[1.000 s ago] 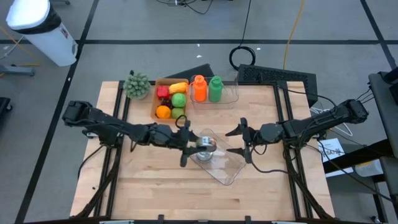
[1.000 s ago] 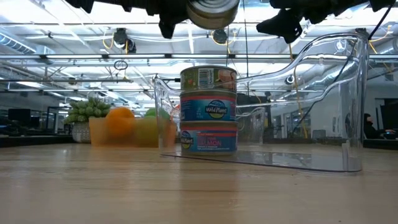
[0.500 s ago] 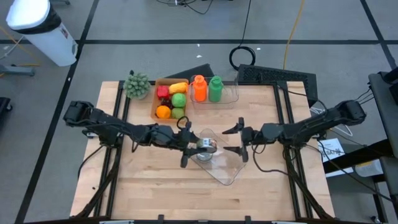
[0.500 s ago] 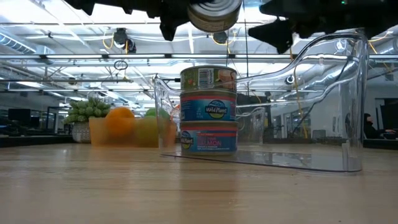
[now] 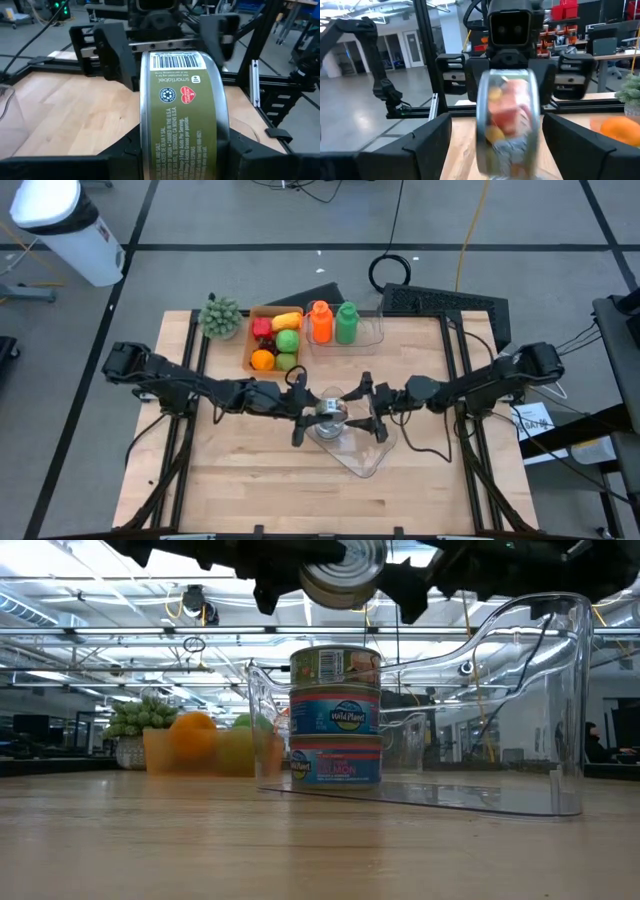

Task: Pick & Place Food Item
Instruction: Put the green tuna can into the bottom transparent bin

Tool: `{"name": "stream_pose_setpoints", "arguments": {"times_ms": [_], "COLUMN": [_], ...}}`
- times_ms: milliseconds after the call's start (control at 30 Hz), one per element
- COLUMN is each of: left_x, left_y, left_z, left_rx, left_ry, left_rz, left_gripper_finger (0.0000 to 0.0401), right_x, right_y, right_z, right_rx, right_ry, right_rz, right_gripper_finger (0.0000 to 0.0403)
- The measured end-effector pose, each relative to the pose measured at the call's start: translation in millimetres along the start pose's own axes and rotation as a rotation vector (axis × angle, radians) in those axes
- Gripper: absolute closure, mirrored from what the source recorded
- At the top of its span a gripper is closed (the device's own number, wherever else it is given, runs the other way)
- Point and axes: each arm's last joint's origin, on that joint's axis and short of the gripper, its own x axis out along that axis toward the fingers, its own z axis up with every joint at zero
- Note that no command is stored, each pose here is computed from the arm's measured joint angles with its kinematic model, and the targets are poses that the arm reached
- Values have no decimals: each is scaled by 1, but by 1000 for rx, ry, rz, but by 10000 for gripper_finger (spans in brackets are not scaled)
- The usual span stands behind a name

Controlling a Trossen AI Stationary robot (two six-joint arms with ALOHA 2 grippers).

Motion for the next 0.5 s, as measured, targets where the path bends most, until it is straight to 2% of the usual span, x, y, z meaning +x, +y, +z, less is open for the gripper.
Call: {"name": "stream_pose_setpoints", "arguments": {"times_ms": [167, 267, 400, 500], "left_x": [0, 0, 0, 0], "left_y": [4, 4, 2, 2], "left_z": [0, 0, -1, -1], "left_rx": [-10, -10, -14, -14], "left_ry": [1, 3, 12, 16], "left_rz": [4, 3, 0, -1], "left_gripper_finger": [256, 256, 256, 256], "right_x": [17, 24, 22, 20], "right_y": [0, -2, -3, -2], "right_z": [-6, -9, -5, -1], "right_rx": [-18, -34, -81, -86], "right_ry": [57, 69, 53, 56], "right_rz": [13, -41, -62, -56], "right_gripper_finger": [83, 86, 128, 188]}}
